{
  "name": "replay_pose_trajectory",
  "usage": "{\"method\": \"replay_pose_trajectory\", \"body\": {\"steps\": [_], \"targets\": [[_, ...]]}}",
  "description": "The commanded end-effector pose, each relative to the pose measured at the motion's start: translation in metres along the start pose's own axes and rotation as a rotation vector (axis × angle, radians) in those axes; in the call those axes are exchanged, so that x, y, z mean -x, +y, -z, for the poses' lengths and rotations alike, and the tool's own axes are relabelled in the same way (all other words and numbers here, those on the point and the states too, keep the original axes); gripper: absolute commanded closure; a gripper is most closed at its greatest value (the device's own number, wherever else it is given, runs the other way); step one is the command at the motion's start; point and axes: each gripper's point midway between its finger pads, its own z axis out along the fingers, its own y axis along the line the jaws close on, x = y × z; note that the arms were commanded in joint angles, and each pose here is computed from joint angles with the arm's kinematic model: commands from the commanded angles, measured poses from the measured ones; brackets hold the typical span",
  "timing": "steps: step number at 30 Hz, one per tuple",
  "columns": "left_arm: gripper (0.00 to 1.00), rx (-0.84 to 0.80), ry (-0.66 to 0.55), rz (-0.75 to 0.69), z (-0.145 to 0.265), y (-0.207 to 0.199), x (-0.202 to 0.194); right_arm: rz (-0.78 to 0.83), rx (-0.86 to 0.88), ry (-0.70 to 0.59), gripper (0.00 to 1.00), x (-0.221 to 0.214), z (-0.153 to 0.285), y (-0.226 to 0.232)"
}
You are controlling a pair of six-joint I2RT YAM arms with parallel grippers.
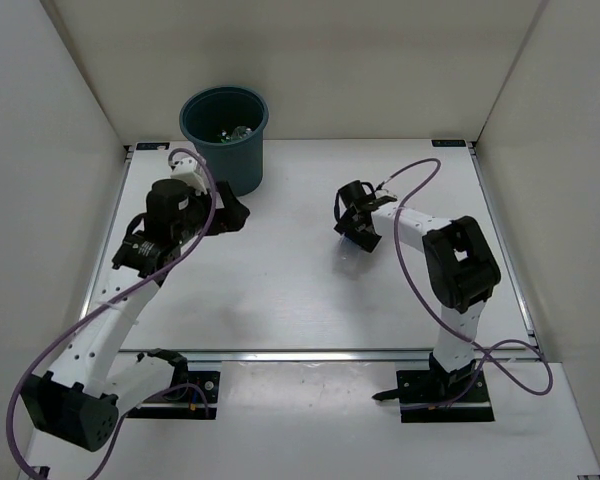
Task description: Put the plastic bottles in the bin
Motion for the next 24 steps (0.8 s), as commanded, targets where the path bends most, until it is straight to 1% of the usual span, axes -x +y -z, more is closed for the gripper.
{"method": "replay_pose_trajectory", "body": {"steps": [1, 2, 4, 5, 6, 7, 8, 9, 10, 11, 12, 13, 14, 15, 16, 17, 18, 19, 21, 23, 24], "targets": [[0.01, -0.059, 0.119, 0.009, -0.004, -0.005, -0.039, 0.023, 0.081, -0.076, 0.42, 0.019, 0.015, 0.010], [0.01, -0.089, 0.132, 0.022, -0.003, -0.008, -0.042, 0.042, 0.124, -0.072, 0.44, 0.019, 0.016, 0.015], [0.01, -0.155, 0.163, 0.057, -0.006, -0.017, -0.054, 0.130, 0.260, -0.093, 0.49, 0.022, 0.033, 0.027], [0.02, -0.204, 0.183, 0.083, -0.007, -0.023, -0.061, 0.149, 0.404, -0.091, 0.52, 0.020, 0.046, 0.042], [0.02, -0.245, 0.188, 0.104, -0.007, -0.032, -0.061, 0.199, 0.519, -0.135, 0.57, 0.025, 0.057, 0.059], [0.02, -0.307, 0.194, 0.108, -0.005, -0.042, -0.063, 0.273, 0.670, -0.105, 0.60, 0.016, 0.076, 0.067], [0.02, -0.354, 0.202, 0.134, -0.008, -0.053, -0.063, 0.298, 0.778, -0.092, 0.60, 0.010, 0.093, 0.074], [0.02, -0.377, 0.222, 0.163, -0.010, -0.060, -0.067, 0.350, 0.835, -0.121, 0.61, 0.012, 0.105, 0.080], [0.01, -0.405, 0.208, 0.167, -0.010, -0.067, -0.063, 0.460, 0.929, -0.111, 0.62, -0.003, 0.121, 0.084], [0.01, -0.427, 0.218, 0.190, -0.013, -0.076, -0.067, 0.498, 0.993, -0.107, 0.68, -0.010, 0.139, 0.087], [0.01, -0.419, 0.204, 0.208, -0.016, -0.080, -0.066, 0.554, 1.028, -0.132, 0.71, -0.015, 0.148, 0.089], [0.01, -0.433, 0.189, 0.219, -0.019, -0.085, -0.064, 0.630, 1.089, -0.124, 0.70, -0.031, 0.160, 0.086], [0.01, -0.444, 0.156, 0.238, -0.022, -0.090, -0.059, 0.670, 1.122, -0.122, 0.68, -0.044, 0.171, 0.087], [0.01, -0.444, 0.127, 0.262, -0.025, -0.091, -0.057, 0.706, 1.136, -0.098, 0.69, -0.057, 0.175, 0.086], [0.01, -0.447, 0.124, 0.279, -0.025, -0.094, -0.058, 0.733, 1.145, -0.106, 0.71, -0.058, 0.177, 0.085], [0.01, -0.459, 0.087, 0.266, -0.029, -0.099, -0.052, 0.753, 1.163, -0.088, 0.73, -0.067, 0.182, 0.085], [0.01, -0.421, 0.055, 0.249, -0.034, -0.099, -0.048, 0.772, 1.189, -0.063, 0.74, -0.076, 0.187, 0.086], [0.01, -0.365, 0.035, 0.215, -0.042, -0.096, -0.052, 0.794, 1.201, -0.051, 0.74, -0.082, 0.190, 0.086], [0.01, -0.313, -0.006, 0.170, -0.046, -0.096, -0.047, 0.812, 1.222, -0.028, 0.73, -0.091, 0.196, 0.088], [0.01, -0.309, -0.023, 0.177, -0.048, -0.095, -0.048, 0.839, 1.230, -0.011, 0.74, -0.099, 0.200, 0.090], [0.01, -0.305, -0.042, 0.211, -0.047, -0.089, -0.047, 0.856, 1.243, -0.005, 0.75, -0.106, 0.203, 0.091]]}}
